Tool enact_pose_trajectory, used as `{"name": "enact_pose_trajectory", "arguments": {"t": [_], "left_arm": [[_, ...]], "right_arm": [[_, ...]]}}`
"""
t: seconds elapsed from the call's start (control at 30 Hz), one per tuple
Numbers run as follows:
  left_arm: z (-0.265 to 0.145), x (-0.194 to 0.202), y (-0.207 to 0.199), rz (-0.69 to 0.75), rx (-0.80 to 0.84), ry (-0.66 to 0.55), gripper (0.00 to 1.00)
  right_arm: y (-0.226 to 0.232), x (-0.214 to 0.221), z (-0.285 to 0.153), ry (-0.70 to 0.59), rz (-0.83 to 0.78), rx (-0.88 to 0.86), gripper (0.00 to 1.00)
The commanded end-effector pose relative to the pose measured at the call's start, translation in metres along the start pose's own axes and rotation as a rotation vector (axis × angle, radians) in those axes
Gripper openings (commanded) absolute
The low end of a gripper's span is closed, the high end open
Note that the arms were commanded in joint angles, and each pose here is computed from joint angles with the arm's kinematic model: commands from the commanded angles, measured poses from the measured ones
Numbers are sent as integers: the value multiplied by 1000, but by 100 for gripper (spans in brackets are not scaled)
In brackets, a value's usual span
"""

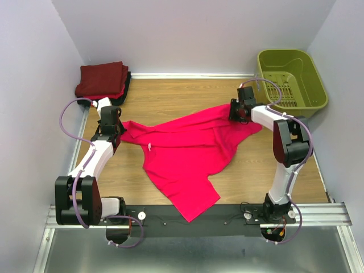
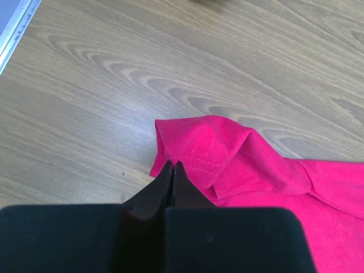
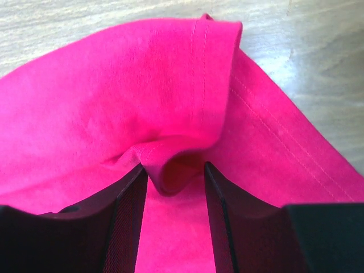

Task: Fold and stack the t-shirts
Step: Flatten the tshirt out

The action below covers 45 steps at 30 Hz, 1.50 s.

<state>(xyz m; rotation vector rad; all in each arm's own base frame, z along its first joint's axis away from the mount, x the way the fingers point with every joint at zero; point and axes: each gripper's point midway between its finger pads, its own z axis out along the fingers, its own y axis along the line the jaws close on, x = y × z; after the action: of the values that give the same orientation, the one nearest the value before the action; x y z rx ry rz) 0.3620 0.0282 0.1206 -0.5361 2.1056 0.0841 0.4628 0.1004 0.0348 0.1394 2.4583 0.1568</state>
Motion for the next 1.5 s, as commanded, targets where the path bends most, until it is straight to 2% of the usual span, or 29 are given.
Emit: {"name": "enact_pose_trajectory", "arguments": {"t": [0.0, 0.23, 0.4, 0.53, 0.67, 0.83, 0.97, 1.1, 1.17, 1.47], "left_arm": [[-3, -11, -3, -20, 21, -38, 0], [-2, -10, -4, -19, 22, -34, 0], [-2, -10, -4, -16, 24, -35, 0], [-2, -11, -4, -16, 23, -35, 0], [-3, -11, -3, -17, 21, -38, 0], [-2, -12, -4, -17, 24, -38, 0], [-3, -12, -4, -19, 25, -39, 0], [-2, -11, -4, -18, 22, -36, 0], [-2, -11, -4, -18, 24, -36, 0], [-3, -11, -4, -17, 24, -38, 0]], "right_arm": [[2, -4, 13, 3, 0, -14, 51], [8, -27, 17, -40, -5, -21, 49], [-7, -52, 19, -105, -4, 77, 49], [-24, -51, 21, -107, 46, 168, 49], [-12, -47, 8, -90, 37, 90, 48], [-6, -52, -32, -131, 52, 40, 49], [-8, -37, -49, -117, 61, 28, 49], [-14, -10, -43, -44, 74, 47, 47], [-13, -5, -42, -33, 87, 44, 42], [-9, 14, -15, 46, 132, 35, 41]]}}
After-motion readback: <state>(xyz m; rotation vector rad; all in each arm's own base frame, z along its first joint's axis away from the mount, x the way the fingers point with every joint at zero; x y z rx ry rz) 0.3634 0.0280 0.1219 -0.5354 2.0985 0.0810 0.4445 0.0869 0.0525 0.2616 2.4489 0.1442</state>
